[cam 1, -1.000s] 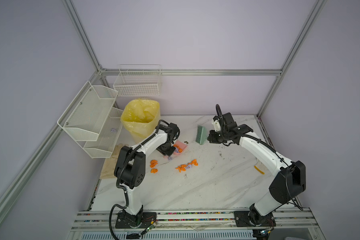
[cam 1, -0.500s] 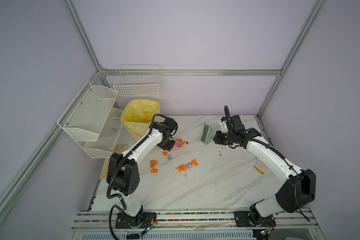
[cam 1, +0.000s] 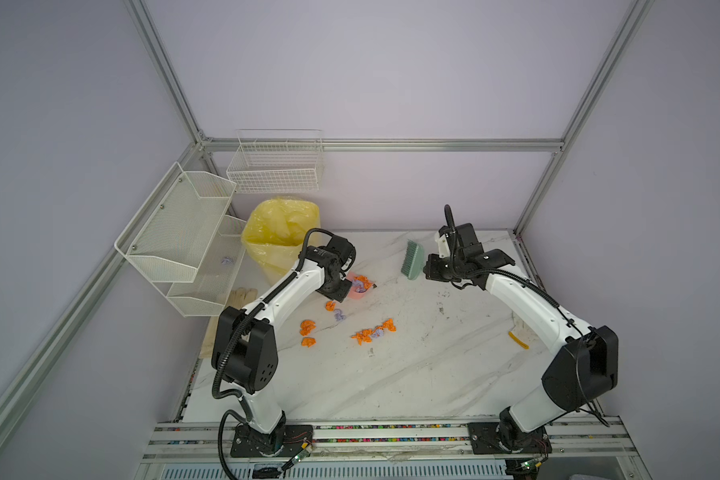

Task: Sweep away the paper scraps from the table
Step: 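Brush scraps into the pink dustpan with the right gripper while the left holds it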

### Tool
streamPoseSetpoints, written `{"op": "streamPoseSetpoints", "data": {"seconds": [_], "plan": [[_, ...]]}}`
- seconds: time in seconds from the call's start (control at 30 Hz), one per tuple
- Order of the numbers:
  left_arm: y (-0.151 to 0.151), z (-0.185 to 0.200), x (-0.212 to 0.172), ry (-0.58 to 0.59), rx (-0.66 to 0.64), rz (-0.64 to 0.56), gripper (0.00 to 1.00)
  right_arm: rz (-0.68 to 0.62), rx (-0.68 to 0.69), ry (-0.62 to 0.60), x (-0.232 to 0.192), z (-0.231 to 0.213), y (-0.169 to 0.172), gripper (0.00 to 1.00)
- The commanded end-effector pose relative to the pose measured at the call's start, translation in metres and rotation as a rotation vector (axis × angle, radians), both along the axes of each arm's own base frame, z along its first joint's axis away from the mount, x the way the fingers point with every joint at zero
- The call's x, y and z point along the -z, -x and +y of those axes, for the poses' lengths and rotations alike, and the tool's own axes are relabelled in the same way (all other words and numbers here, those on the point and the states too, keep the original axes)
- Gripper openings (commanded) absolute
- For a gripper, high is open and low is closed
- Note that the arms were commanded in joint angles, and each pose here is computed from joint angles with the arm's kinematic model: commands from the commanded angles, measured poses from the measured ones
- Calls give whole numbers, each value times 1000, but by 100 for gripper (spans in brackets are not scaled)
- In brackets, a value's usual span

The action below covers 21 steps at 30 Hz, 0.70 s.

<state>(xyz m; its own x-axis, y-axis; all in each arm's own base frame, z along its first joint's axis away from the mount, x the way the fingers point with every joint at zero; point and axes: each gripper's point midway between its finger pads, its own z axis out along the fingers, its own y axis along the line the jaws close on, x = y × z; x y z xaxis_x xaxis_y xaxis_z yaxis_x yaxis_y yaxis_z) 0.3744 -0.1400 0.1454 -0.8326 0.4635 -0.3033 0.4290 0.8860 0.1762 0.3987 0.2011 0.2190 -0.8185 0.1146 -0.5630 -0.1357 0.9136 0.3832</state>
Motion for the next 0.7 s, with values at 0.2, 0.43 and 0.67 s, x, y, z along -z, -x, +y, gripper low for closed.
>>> {"op": "streamPoseSetpoints", "data": {"seconds": [0.2, 0.43, 0.67], "plan": [[-3, -11, -5, 81, 6, -88, 0, -72, 3, -7, -13, 1, -13, 0], [2, -19, 5, 85, 39, -74, 0, -78, -6, -12, -11, 2, -12, 0], [8, -29, 13, 81, 58, -66, 0, -88, -14, -7, -12, 4, -16, 0]]}}
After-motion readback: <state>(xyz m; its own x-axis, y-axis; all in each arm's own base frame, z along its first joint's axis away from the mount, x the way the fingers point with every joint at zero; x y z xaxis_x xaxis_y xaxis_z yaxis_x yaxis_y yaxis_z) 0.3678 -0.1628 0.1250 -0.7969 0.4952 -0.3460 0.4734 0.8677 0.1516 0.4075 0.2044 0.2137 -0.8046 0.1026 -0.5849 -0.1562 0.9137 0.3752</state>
